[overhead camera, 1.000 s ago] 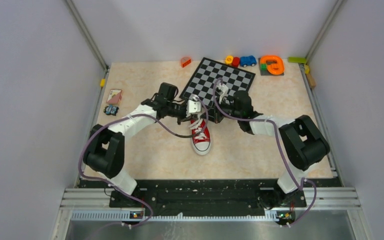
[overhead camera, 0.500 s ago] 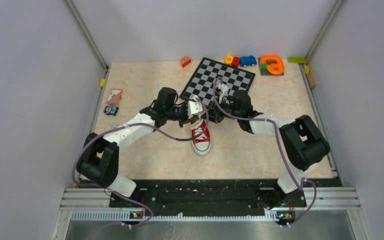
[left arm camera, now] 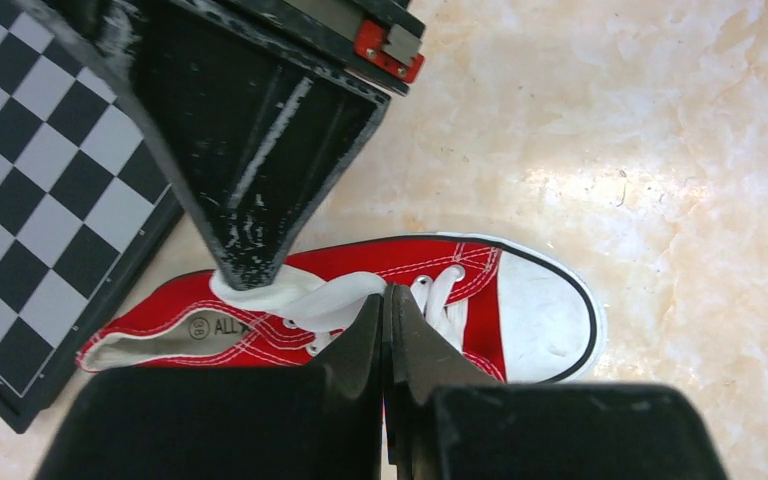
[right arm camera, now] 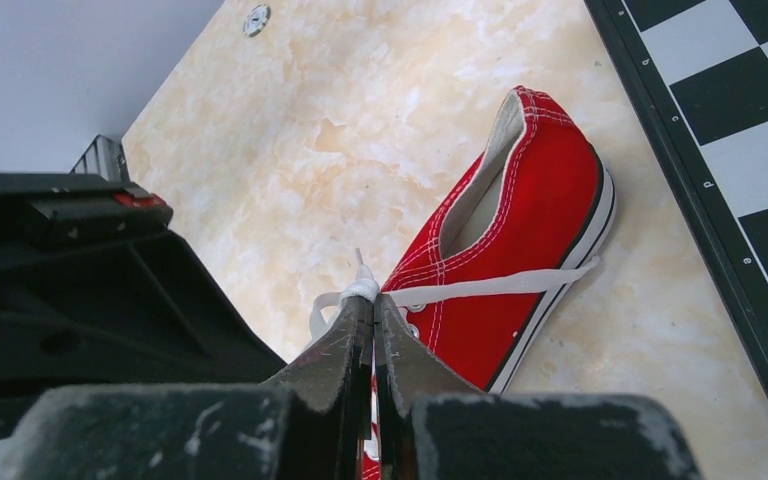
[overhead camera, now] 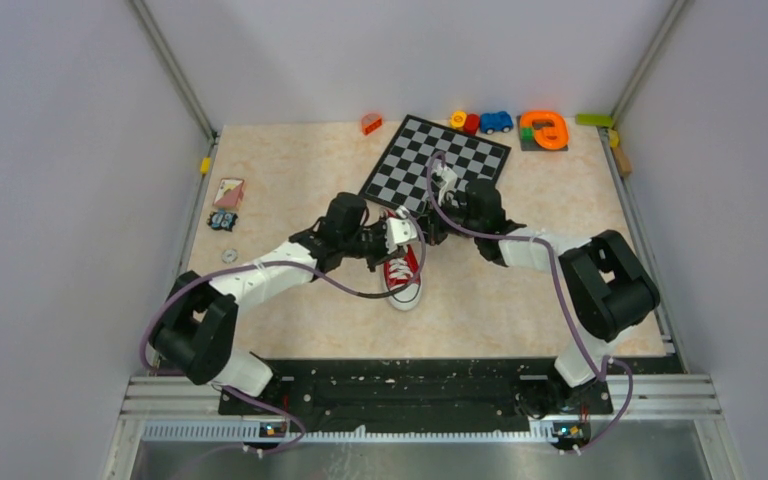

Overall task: Tie the shoes
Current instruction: Wrap the shoelace around the shoelace.

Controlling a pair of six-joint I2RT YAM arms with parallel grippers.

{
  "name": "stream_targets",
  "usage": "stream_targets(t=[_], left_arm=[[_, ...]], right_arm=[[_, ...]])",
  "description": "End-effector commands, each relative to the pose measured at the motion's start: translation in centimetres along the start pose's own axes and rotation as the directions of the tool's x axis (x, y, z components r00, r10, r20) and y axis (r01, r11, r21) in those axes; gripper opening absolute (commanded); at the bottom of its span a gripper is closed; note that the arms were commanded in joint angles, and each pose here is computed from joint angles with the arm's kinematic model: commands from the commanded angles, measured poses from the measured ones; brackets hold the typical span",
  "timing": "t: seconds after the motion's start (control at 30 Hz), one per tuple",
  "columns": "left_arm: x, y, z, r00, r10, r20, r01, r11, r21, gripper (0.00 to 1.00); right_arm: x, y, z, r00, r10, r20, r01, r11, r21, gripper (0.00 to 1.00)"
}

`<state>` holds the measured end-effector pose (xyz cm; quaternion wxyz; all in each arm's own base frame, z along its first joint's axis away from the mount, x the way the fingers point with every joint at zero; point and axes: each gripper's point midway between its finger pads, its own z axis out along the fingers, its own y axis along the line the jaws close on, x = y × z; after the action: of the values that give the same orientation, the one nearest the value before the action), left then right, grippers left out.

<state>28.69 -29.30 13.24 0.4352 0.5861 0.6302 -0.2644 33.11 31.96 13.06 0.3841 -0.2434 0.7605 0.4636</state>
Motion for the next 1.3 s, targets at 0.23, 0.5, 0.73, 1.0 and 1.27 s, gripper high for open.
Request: stream_targets(t=[0.23, 0.5, 0.73, 1.0, 1.27], left_arm=[[-0.3, 1.6, 0.5, 0.999, -0.013, -0.049, 0.004, 0.983, -0.182, 0.00], [1.7, 2.0, 1.4, 0.990, -0.021, -0.136, -0.008, 0.978, -0.210, 0.00], [3.0, 2.8, 0.9, 0.975, -0.033, -0.221, -0.022, 0.970, -0.242, 0.00], [3.5, 3.8, 0.5, 0.969, -0.015, -0.248, -0.058, 0.957, -0.283, 0.00], [3.0, 4.8, 0.6, 0.987, -0.030, -0.156, -0.017, 0.957, -0.290, 0.00]], right_arm=[[-3.8, 2.9, 0.0, 0.997, -0.014, 0.075, 0.018, 0.998, -0.062, 0.00], [-4.2, 3.9, 0.3, 0.996, 0.046, 0.080, -0.040, 0.996, -0.074, 0.00], [-4.3, 4.3, 0.8, 0.992, 0.102, 0.080, -0.096, 0.992, -0.077, 0.00], [-4.9, 4.8, 1.2, 0.983, 0.150, 0.102, -0.141, 0.986, -0.090, 0.00], [-4.3, 4.6, 1.3, 0.976, 0.193, 0.101, -0.183, 0.978, -0.098, 0.00]])
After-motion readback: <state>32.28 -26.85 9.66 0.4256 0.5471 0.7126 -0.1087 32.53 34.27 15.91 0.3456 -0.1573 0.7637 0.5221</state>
